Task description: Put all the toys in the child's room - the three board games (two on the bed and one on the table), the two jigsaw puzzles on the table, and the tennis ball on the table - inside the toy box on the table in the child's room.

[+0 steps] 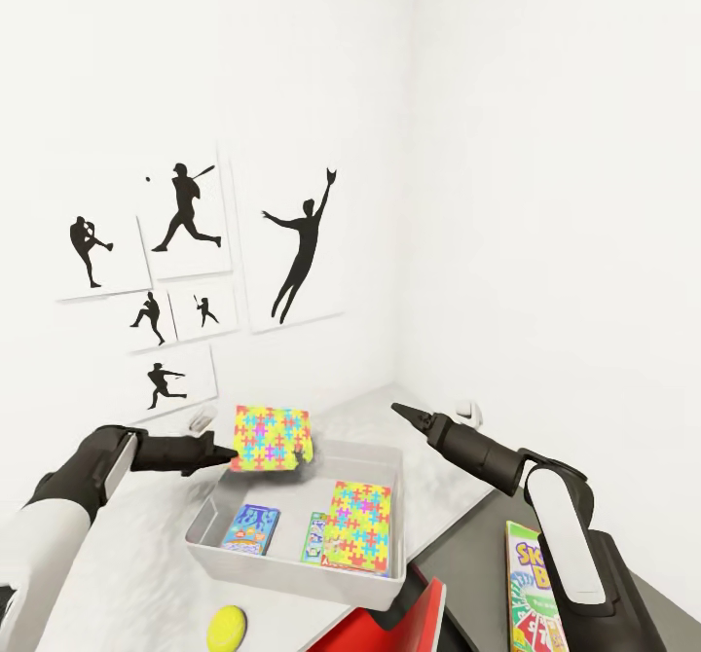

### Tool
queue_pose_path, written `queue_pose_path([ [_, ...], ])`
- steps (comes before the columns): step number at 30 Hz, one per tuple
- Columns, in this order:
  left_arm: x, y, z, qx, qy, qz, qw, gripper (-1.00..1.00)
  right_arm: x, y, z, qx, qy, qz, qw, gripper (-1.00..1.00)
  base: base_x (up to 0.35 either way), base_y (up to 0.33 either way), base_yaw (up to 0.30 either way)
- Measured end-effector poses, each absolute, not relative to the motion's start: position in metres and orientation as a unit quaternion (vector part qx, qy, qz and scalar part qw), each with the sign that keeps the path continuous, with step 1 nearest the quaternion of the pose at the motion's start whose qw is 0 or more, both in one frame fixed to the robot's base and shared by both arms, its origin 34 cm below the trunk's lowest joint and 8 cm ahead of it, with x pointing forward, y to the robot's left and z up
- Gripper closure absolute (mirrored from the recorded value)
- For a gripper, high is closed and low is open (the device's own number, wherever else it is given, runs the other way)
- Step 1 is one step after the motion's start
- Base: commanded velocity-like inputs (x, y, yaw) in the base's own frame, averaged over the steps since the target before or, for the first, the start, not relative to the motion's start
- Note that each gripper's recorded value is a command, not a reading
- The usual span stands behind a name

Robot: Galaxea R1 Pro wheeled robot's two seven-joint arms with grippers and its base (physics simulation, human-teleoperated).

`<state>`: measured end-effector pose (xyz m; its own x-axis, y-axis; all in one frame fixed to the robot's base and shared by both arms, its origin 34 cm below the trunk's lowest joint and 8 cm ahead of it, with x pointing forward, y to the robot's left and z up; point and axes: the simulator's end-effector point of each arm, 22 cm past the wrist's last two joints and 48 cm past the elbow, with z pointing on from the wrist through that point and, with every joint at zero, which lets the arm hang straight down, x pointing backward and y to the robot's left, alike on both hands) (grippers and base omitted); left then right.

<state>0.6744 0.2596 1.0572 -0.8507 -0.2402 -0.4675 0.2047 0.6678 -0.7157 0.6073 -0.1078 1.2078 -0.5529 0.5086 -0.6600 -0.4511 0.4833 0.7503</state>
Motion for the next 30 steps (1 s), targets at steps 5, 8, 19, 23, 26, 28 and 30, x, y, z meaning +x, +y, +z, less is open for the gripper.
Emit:
queue_pose_path([
  [5,0.663,0.239,1.041,0.03,0.888,-0.388,0.244,1.0,0.607,-0.108,1.208,0.02,0.72,0.508,0.473,-1.0,0.0,0.0,0.0],
  [8,0.661,0.235,1.037,0.036,0.891,-0.386,0.238,1.0,0.607,-0.108,1.208,0.02,0.719,0.509,0.472,-1.0,0.0,0.0,0.0],
  [19,0.658,0.233,1.03,0.039,0.894,-0.381,0.231,1.0,0.61,-0.117,1.209,0.029,0.717,0.508,0.476,-1.0,0.0,0.0,0.0],
  [23,0.657,0.23,1.03,0.04,0.894,-0.383,0.229,1.0,0.61,-0.117,1.21,0.03,0.716,0.508,0.477,-1.0,0.0,0.0,0.0],
  [26,0.657,0.23,1.029,0.041,0.895,-0.382,0.228,1.0,0.61,-0.117,1.209,0.031,0.716,0.508,0.477,-1.0,0.0,0.0,0.0],
  [28,0.657,0.23,1.029,0.042,0.895,-0.381,0.228,1.0,0.61,-0.118,1.21,0.031,0.716,0.508,0.477,-1.0,0.0,0.0,0.0],
  [30,0.657,0.23,1.029,0.042,0.895,-0.38,0.228,1.0,0.61,-0.118,1.21,0.031,0.716,0.509,0.477,-1.0,0.0,0.0,0.0],
])
